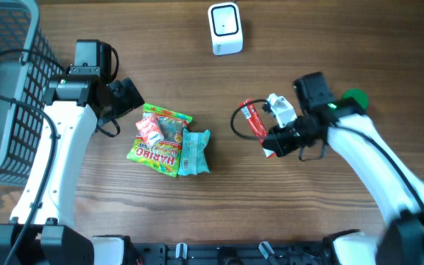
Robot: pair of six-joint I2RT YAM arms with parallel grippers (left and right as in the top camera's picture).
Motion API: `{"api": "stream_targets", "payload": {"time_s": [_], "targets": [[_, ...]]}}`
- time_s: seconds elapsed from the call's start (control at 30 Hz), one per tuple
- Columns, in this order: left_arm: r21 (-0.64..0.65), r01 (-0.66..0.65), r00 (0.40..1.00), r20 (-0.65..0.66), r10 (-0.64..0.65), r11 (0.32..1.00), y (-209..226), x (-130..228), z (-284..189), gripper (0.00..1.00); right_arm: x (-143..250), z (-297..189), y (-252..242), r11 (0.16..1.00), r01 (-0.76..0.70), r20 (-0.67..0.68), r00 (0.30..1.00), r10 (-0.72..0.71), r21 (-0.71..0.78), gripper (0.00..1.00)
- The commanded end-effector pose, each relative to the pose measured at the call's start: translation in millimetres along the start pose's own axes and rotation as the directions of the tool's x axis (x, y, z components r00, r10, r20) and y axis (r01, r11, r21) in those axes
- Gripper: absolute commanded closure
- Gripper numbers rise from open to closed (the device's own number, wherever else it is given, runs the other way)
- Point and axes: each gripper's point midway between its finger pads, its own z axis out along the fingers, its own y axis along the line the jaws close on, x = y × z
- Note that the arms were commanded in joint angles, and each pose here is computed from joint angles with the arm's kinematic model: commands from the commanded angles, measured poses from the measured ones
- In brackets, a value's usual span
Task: Scan the item barcode
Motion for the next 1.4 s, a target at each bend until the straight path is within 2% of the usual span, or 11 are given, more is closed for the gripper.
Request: {"api": "stream_targets", "payload": {"time_s": [0.0,0.27,0.37,0.47,1.0,1.17,1.27,1.37], "targets": [[-0.009,-0.007,1.000,0.000,0.007,1.000,2,-2,2,0.00,-2,-37,49,0.985,0.087,0.118,0.991,-0.070,-0.147,0.96],[-0.009,-0.007,1.000,0.001,0.007,1.000,2,-2,2,0.00,31,-85,117,0.892,0.287,0.231,0.949,-0.215,-0.350,0.96],[-0.009,-0.007,1.000,0.001,0.007,1.000,2,-2,2,0.00,44,-91,124,0.886,0.293,0.223,0.949,-0.224,-0.359,0.96],[-0.009,-0.007,1.000,0.000,0.007,1.000,2,-2,2,0.00,52,-99,135,0.850,0.366,0.259,0.924,-0.282,-0.380,0.96],[-0.009,-0.007,1.000,0.000,0.007,1.000,2,-2,2,0.00,47,-104,138,0.839,0.417,0.313,0.896,-0.315,-0.349,0.96],[-0.009,-0.007,1.000,0.001,0.007,1.000,2,-2,2,0.00,35,-97,117,0.915,0.306,0.272,0.933,-0.234,-0.262,0.96],[-0.009,-0.007,1.000,0.001,0.007,1.000,2,-2,2,0.00,17,-88,81,0.988,0.103,0.238,0.969,-0.073,-0.119,0.96],[-0.009,-0.007,1.000,0.001,0.007,1.000,2,-2,2,0.00,3,-80,42,0.993,-0.116,0.242,0.964,0.106,0.025,0.96]]}}
